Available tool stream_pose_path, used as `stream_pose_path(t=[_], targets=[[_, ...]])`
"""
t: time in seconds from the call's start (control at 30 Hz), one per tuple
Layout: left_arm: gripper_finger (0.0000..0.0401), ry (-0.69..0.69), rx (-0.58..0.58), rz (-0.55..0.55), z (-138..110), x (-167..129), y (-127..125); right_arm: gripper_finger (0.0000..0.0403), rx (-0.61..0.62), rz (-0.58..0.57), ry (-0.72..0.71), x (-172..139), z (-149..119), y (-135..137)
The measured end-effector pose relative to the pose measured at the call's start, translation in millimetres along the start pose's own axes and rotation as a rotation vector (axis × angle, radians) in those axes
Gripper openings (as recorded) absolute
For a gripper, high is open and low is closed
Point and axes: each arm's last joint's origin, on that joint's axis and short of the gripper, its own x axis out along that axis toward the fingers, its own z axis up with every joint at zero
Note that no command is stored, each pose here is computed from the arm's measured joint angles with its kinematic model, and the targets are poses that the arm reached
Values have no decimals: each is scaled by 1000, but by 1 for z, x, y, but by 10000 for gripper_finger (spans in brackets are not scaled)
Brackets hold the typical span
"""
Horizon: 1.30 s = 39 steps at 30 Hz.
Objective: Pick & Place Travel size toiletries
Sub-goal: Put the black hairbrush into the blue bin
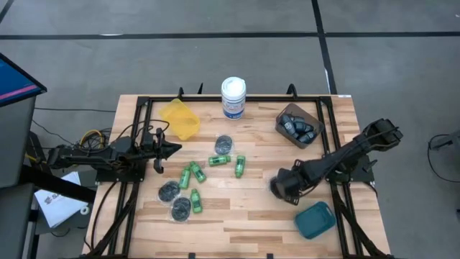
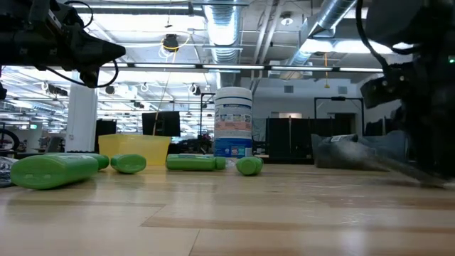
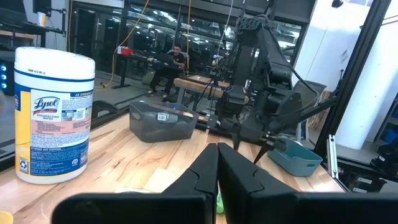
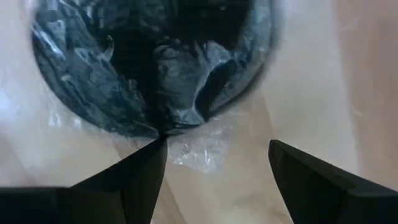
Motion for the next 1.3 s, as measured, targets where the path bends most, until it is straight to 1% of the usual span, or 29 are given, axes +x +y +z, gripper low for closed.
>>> stream_pose_path(t=[0.1, 0.2, 0.27, 0.33, 0.43, 0.67, 0.77, 0.8, 0.9, 1.03, 1.13, 1.3], targets=[[2, -1, 0, 0, 0, 0, 0, 274, 6, 47, 13, 7, 0, -5], [2, -1, 0, -1, 0, 0, 0, 273, 9, 49, 21, 11, -1, -10], [2, -1, 0, 0, 0, 0, 0, 266, 7, 50, 24, 12, -1, -12], [2, -1, 0, 0, 0, 0, 0, 252, 2, 51, 28, 12, 0, -13], [2, -5, -1, -1, 0, 0, 0, 211, -8, 45, 31, 12, 0, -14], [2, -7, -1, -2, 1, 0, 0, 71, -13, 44, 27, 13, 0, -14], [2, -7, -1, -2, 1, 0, 0, 18, -31, 51, 21, 13, 1, -13], [2, -7, -1, -2, 1, 0, 0, 9, -36, 51, 22, 13, 1, -13], [2, -8, -1, -2, 1, 0, 0, 6, -39, 52, 23, 13, 1, -13], [2, -14, -2, -3, 1, 0, 0, 1, -61, 73, -9, 4, 6, -10], [2, -14, -3, -4, 1, 0, 0, 0, -74, 100, -85, -12, 12, -6], [2, -16, -3, -4, 2, 0, 0, 0, -69, 101, -151, -35, 14, -9]])
